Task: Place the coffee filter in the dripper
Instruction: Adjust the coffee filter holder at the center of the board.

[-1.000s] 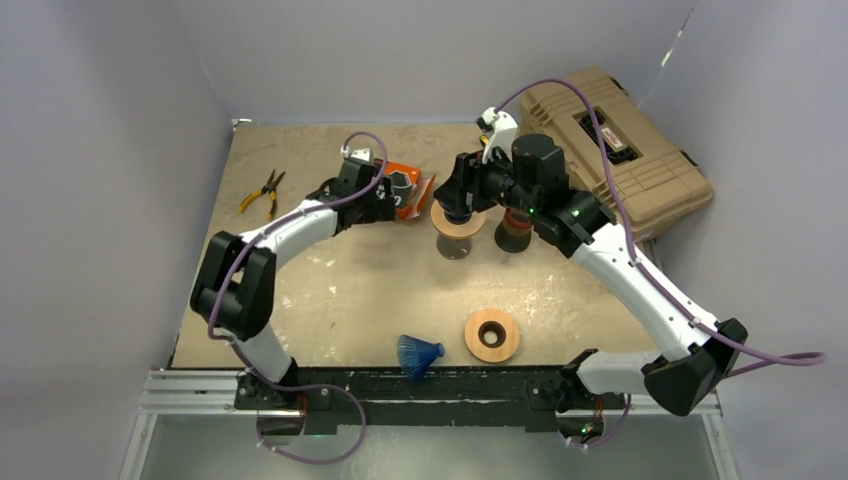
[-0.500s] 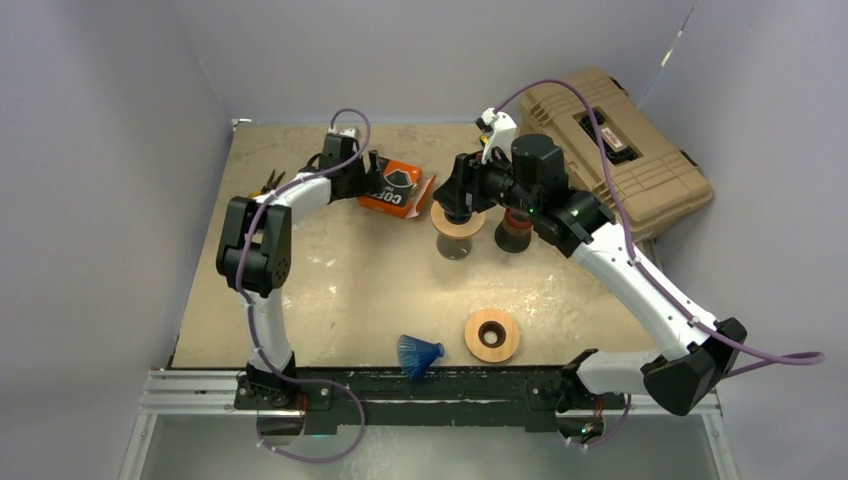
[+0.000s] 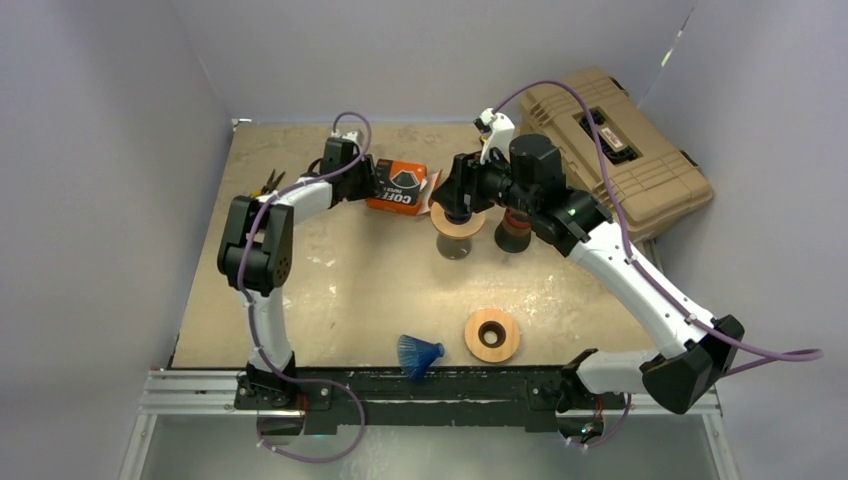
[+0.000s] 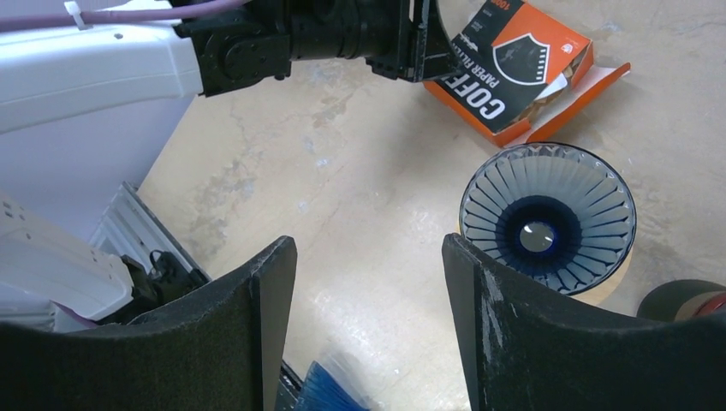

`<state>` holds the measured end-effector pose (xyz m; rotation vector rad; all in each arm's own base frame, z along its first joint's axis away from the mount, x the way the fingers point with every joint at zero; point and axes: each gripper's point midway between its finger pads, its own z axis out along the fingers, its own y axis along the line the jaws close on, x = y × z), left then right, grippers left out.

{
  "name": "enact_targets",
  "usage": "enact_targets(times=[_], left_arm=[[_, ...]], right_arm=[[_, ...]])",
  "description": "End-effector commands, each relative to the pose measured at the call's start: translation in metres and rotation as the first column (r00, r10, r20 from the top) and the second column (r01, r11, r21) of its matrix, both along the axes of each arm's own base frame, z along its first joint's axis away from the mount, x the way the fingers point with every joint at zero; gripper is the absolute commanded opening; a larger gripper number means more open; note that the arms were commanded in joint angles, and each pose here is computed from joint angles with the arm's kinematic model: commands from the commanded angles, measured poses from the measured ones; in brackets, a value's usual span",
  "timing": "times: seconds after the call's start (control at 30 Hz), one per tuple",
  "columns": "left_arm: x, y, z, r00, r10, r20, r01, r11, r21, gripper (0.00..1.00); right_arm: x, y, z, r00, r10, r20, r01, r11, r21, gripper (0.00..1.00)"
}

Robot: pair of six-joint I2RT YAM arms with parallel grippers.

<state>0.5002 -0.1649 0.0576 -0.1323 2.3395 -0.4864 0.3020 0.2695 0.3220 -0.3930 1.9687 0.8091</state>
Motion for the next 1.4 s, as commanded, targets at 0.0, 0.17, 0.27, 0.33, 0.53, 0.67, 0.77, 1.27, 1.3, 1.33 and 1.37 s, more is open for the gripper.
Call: enact_targets(times=[0.0, 0.17, 0.27, 0.33, 0.53, 0.67, 0.77, 1.27, 1.3, 1.33, 1.37], left_arm=[[-0.012, 0.001, 0.029, 0.999, 0.014, 0.052, -0.012, 0.999, -0.037, 0.35], [-0.039, 0.001, 0.032, 0.999, 0.013, 0.034, -0.011, 0.997, -0.081, 0.15], [-0.057, 0.003, 0.033, 0.999, 0.038, 0.022, -0.035, 0.993, -0.115, 0.06], [-0.067, 0.005, 0.036, 0.997, 0.068, 0.022, -0.064, 0.987, -0.149, 0.0], [-0.108, -0.004, 0.037, 0.994, 0.106, -0.015, -0.106, 0.956, -0.275, 0.0], [-0.134, -0.02, 0.042, 0.994, 0.108, -0.01, -0.106, 0.956, -0.274, 0.0], [-0.153, -0.029, 0.044, 0.994, 0.113, -0.011, -0.112, 0.959, -0.259, 0.0], [-0.178, 0.0, 0.049, 0.989, 0.15, -0.011, -0.15, 0.986, -0.078, 0.59], [-0.178, 0.002, 0.048, 0.987, 0.159, -0.009, -0.159, 0.985, -0.065, 0.61], [-0.177, 0.004, 0.048, 0.987, 0.161, -0.007, -0.161, 0.985, -0.057, 0.62], [-0.177, 0.006, 0.046, 0.986, 0.164, -0.009, -0.164, 0.985, -0.05, 0.67]], right_arm=[[-0.005, 0.003, 0.015, 0.999, 0.022, 0.024, -0.023, 0.998, 0.051, 0.67], [-0.007, 0.001, 0.017, 1.0, 0.009, 0.028, -0.011, 0.997, 0.072, 0.67], [-0.009, -0.001, 0.019, 1.0, 0.002, 0.029, -0.005, 0.997, 0.08, 0.67], [-0.01, -0.002, 0.02, 1.0, 0.0, 0.031, -0.002, 0.997, 0.083, 0.67], [-0.014, -0.004, 0.017, 1.0, 0.001, 0.025, -0.003, 0.996, 0.084, 0.67], [-0.018, -0.005, 0.012, 1.0, 0.003, 0.013, -0.005, 0.996, 0.092, 0.68], [-0.02, -0.006, 0.008, 1.0, 0.007, 0.005, -0.008, 0.995, 0.096, 0.68], [-0.03, -0.005, -0.003, 0.999, 0.031, -0.02, -0.028, 0.992, 0.121, 0.68], [-0.031, -0.005, -0.004, 0.999, 0.031, -0.022, -0.028, 0.992, 0.12, 0.68], [-0.03, -0.005, -0.004, 0.999, 0.028, -0.022, -0.025, 0.993, 0.119, 0.68], [-0.03, -0.006, -0.004, 0.999, 0.026, -0.023, -0.023, 0.993, 0.117, 0.68]])
